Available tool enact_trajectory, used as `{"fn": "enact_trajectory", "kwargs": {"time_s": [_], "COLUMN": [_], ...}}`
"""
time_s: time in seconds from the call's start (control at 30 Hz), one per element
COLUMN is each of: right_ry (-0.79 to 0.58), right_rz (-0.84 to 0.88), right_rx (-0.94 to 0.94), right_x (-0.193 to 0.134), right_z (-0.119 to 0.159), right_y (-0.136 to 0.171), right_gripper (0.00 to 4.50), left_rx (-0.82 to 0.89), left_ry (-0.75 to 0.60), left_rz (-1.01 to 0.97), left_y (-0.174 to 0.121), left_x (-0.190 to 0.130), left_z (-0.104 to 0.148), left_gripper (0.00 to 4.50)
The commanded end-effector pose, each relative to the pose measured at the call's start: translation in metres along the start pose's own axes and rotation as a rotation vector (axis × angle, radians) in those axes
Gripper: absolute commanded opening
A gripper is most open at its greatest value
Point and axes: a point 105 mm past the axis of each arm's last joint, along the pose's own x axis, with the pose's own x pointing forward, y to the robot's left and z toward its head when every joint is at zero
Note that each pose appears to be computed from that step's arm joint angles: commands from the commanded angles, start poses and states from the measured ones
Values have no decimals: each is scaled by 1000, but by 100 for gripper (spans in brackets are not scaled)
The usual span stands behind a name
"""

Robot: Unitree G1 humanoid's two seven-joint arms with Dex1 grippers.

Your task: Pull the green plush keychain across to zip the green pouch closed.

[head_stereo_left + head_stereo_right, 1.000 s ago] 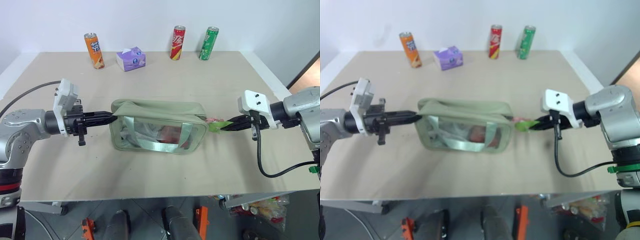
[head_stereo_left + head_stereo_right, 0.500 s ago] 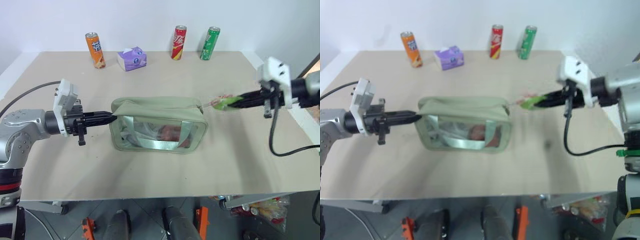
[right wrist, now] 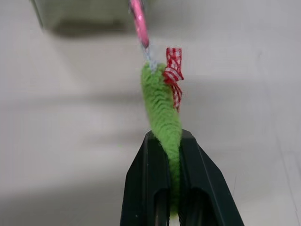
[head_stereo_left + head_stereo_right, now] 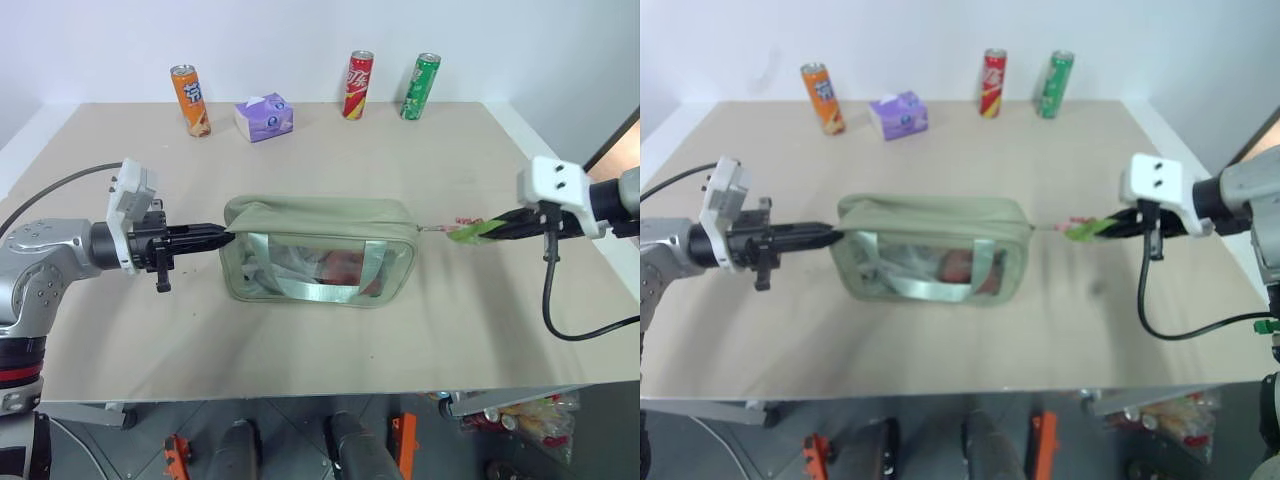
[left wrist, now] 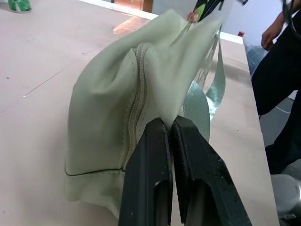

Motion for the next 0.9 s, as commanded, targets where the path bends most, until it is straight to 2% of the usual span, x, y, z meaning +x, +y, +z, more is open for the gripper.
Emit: {"fn": "enact_trajectory", "kwargs": {"time_s": [0.03,0.13,0.33,0.47,0.57,0.7,0.9], "right_ry": [97,99,106,87,96,58,-12], "right_rz": [-80,-24,151,252,262,285,246], "right_rx": [-30,-87,-213,-276,-321,-382,-296], "right_x": [-15,3,47,63,73,87,95], "right_z": [-11,-5,5,12,13,28,37], "right_y": [-10,2,49,76,80,85,76], "right_gripper": [3,3,3,3,3,3,3], "left_rx": [29,28,24,24,24,20,17], "left_ry": [-10,-12,-15,-16,-14,-19,-27], "left_rz": [21,20,20,18,19,20,18], "left_y": [2,2,1,0,0,0,-2], "left_x": [-6,-6,-5,-5,-5,-5,-2], "left_z": [11,11,11,12,12,12,11], "left_gripper": [0,0,0,0,0,0,0]}}
